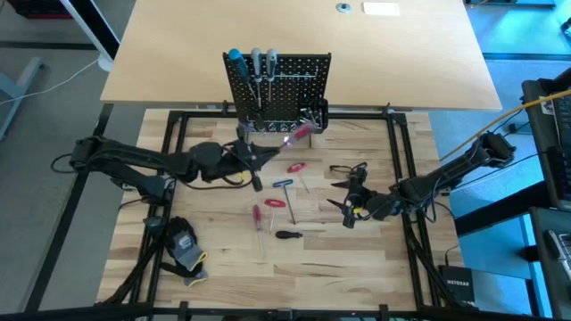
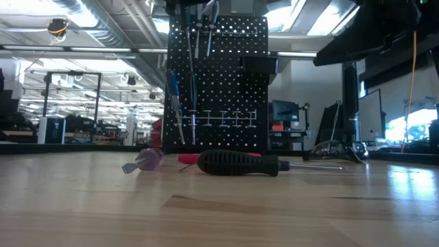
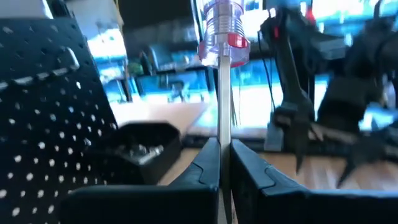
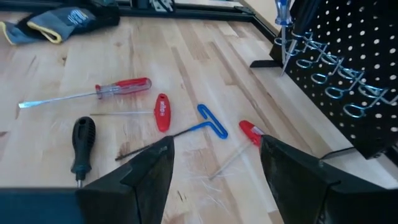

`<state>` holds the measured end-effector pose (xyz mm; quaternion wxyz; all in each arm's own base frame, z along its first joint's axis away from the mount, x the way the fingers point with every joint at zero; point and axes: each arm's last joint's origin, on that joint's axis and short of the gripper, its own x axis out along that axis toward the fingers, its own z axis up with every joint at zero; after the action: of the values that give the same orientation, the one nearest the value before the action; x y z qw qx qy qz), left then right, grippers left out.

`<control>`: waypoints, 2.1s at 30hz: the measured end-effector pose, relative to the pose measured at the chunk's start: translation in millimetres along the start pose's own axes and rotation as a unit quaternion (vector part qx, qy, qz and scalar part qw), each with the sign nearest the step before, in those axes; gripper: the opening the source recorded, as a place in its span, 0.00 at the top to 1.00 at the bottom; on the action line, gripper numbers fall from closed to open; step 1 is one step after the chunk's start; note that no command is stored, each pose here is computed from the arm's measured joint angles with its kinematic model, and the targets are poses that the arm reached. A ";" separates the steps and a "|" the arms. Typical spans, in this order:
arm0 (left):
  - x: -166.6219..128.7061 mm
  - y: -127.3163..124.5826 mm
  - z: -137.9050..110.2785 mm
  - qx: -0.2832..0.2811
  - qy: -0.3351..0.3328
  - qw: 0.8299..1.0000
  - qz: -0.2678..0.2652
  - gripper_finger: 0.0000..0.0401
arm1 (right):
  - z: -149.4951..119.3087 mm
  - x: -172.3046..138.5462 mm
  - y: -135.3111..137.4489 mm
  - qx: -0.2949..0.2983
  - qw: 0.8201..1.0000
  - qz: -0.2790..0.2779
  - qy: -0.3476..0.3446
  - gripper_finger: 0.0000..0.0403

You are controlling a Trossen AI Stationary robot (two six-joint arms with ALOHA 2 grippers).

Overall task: Hang tools onto peg board
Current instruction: Hang the red screwdriver on the peg board

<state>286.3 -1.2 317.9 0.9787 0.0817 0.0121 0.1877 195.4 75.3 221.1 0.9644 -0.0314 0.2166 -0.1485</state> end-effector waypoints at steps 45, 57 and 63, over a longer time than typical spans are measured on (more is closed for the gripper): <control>-37.2 -27.3 -65.9 -0.073 -0.133 0.972 -0.179 0.99 | 129.7 39.8 -8.0 -0.052 0.913 0.156 -0.375 0.41; -37.5 -28.2 -66.0 -0.073 -0.132 0.970 -0.193 0.99 | 146.4 51.5 -1.8 -0.075 0.915 0.118 -0.379 0.41; -37.0 -28.7 -68.0 -0.067 -0.122 0.971 -0.194 0.99 | 160.4 47.9 -2.0 -0.074 0.906 0.125 -0.398 0.41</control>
<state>258.7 -30.5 245.8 0.9938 0.0339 -0.1048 -0.0167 304.7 58.4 346.8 0.9759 -0.1317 -0.1732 0.0142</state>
